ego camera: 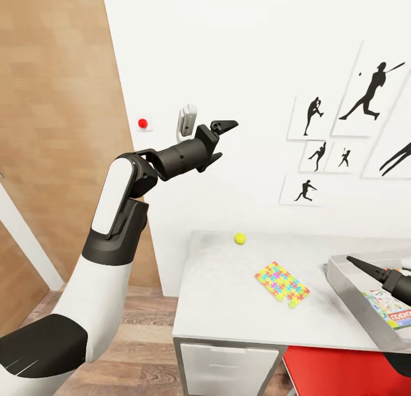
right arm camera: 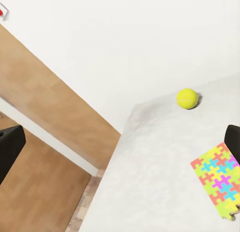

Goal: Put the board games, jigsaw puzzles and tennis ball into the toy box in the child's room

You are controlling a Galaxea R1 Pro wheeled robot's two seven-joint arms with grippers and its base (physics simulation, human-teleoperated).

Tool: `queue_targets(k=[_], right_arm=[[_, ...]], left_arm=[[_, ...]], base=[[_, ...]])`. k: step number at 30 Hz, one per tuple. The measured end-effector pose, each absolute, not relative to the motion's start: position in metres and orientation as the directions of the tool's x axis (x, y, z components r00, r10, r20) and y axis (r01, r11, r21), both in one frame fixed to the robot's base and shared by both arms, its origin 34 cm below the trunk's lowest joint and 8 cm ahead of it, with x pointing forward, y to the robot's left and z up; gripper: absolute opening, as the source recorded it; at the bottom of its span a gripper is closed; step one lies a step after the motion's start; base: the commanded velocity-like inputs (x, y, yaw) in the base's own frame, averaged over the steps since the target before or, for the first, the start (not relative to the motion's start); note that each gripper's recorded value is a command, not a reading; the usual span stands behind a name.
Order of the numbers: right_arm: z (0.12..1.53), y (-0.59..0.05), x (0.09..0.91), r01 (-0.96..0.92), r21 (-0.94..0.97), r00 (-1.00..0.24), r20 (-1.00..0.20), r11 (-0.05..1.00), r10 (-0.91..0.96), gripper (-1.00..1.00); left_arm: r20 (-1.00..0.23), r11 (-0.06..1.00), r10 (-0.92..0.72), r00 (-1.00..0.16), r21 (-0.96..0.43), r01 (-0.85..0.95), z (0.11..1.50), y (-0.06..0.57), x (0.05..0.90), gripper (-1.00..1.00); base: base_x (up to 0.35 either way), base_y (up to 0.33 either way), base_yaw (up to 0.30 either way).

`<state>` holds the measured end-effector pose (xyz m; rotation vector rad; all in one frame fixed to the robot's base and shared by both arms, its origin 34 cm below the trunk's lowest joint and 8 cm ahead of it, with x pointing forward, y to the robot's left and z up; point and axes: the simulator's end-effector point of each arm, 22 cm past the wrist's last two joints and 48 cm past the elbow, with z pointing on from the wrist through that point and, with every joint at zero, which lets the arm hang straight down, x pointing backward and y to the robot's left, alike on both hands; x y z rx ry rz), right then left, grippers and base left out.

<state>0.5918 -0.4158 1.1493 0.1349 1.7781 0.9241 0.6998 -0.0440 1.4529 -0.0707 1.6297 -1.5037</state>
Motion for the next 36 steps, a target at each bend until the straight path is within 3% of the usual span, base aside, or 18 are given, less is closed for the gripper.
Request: queue_targets(k=[9,14,21,28,36], right_arm=[[1.133,-0.396,0.598,-0.328,0.635,-0.474,-0.751,0.699,0.460,1.00],[1.103,-0.369,0.607,-0.304,0.614,-0.553,-0.736,0.729,0.390,1.00],[1.109,-0.342,0.649,-0.287,0.553,-0.569,-0.755,0.782,0.326,1.00],[1.110,-0.293,0.689,-0.278,0.479,-0.583,-0.773,0.833,0.250,1.00],[1.116,-0.281,0.716,-0.230,0.429,-0.573,-0.785,0.874,0.235,1.00]], left_arm=[[-0.556,0.274,-0.582,-0.593,-0.821,0.501,1.451,-0.037,0.703,1.00],[-0.584,0.347,-0.593,-0.555,-0.806,0.479,1.438,-0.003,0.722,1.00],[-0.651,0.519,-0.601,-0.464,-0.759,0.393,1.407,0.105,0.758,1.00],[-0.602,0.545,-0.608,-0.518,-0.791,0.278,1.345,0.158,0.760,1.00],[-0.559,0.581,-0.617,-0.554,-0.798,0.158,1.285,0.197,0.759,1.00]], base=[[0.001,0.002,-0.009],[0.000,0.001,-0.002],[0.000,0.000,0.000],[0.000,0.000,0.000],[0.000,0.000,0.000]])
